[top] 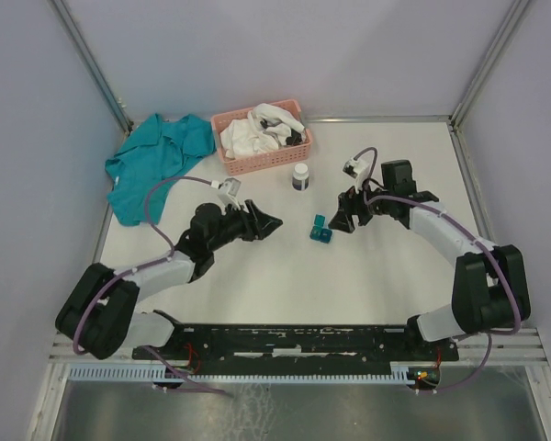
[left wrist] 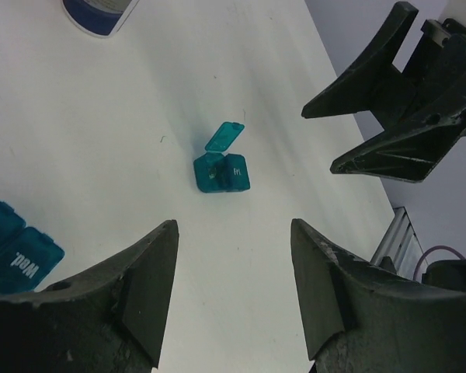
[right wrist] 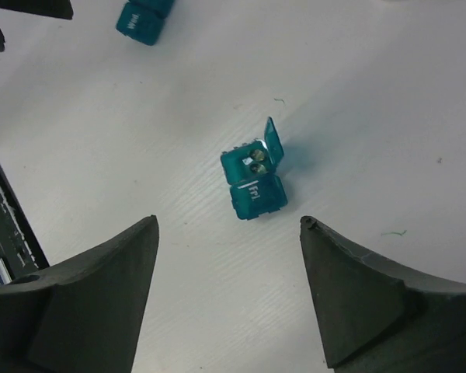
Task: Sort the pills into containers
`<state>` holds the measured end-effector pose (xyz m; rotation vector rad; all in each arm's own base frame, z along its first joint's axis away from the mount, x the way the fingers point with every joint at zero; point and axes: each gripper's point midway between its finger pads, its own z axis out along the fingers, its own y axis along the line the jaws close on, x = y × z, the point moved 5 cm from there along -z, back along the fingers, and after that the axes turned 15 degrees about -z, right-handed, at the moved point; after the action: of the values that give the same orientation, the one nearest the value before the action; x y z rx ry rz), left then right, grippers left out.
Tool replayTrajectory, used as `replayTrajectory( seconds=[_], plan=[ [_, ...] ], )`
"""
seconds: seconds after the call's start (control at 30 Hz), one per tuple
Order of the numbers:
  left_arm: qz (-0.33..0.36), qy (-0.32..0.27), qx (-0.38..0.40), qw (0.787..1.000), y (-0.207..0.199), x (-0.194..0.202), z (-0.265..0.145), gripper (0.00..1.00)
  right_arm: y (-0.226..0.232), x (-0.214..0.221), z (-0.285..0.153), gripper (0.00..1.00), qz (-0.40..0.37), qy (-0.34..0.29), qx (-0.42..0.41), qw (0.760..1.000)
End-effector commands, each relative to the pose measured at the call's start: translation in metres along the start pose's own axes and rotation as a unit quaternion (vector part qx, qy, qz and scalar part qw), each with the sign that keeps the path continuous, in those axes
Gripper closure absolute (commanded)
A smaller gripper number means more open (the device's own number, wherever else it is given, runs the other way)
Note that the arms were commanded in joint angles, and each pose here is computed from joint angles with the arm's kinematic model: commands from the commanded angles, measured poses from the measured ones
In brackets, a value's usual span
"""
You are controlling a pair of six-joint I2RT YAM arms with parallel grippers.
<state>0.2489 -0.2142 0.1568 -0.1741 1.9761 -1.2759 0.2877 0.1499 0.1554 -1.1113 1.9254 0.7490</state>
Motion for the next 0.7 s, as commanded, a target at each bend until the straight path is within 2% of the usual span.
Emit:
replayTrajectory(
  seconds=[0.0, 0.03, 0.1, 0.17, 0.27, 0.33, 0.4, 0.57, 0.6, 0.67],
  plan=[
    [0.006, -0.004, 0.073, 0.997, -0.029, -0.021, 0.034, 0.34, -0.019, 0.003, 0.001, 0.14, 0.021, 0.035, 0.029, 0.999],
    [0.008, -0.002, 0.071, 0.997, -0.027, -0.022, 0.04, 0.34, -0.018, 0.005, 0.0, 0.12, 0.0, 0.04, 0.017, 0.999],
    [0.008, 0.001, 0.066, 0.998, -0.022, -0.023, 0.051, 0.34, -0.016, 0.012, -0.002, 0.07, -0.094, 0.052, -0.014, 0.994],
    [0.002, 0.009, 0.063, 0.998, -0.019, -0.024, 0.063, 0.34, -0.013, 0.021, -0.007, 0.01, -0.195, 0.06, -0.035, 0.978],
    [-0.016, 0.029, 0.06, 0.998, -0.014, -0.021, 0.08, 0.34, -0.01, 0.033, -0.01, 0.01, -0.356, 0.04, -0.028, 0.933],
    [-0.024, 0.041, 0.058, 0.997, -0.009, -0.019, 0.091, 0.34, -0.009, 0.031, -0.008, 0.01, -0.421, 0.011, -0.017, 0.907],
    [-0.033, 0.047, 0.059, 0.997, -0.007, -0.02, 0.102, 0.34, -0.01, 0.029, -0.002, 0.01, -0.439, -0.003, -0.028, 0.898],
    [-0.042, 0.062, 0.049, 0.996, 0.003, -0.021, 0.127, 0.39, -0.014, 0.037, 0.017, 0.02, -0.451, 0.03, -0.068, 0.889],
    [-0.04, 0.063, 0.045, 0.996, 0.005, -0.021, 0.132, 0.42, -0.012, 0.039, 0.022, 0.05, -0.456, 0.034, -0.076, 0.886],
    [-0.04, 0.074, 0.027, 0.996, 0.013, -0.02, 0.142, 0.48, -0.006, 0.04, 0.029, 0.17, -0.455, 0.041, -0.086, 0.885]
  ],
)
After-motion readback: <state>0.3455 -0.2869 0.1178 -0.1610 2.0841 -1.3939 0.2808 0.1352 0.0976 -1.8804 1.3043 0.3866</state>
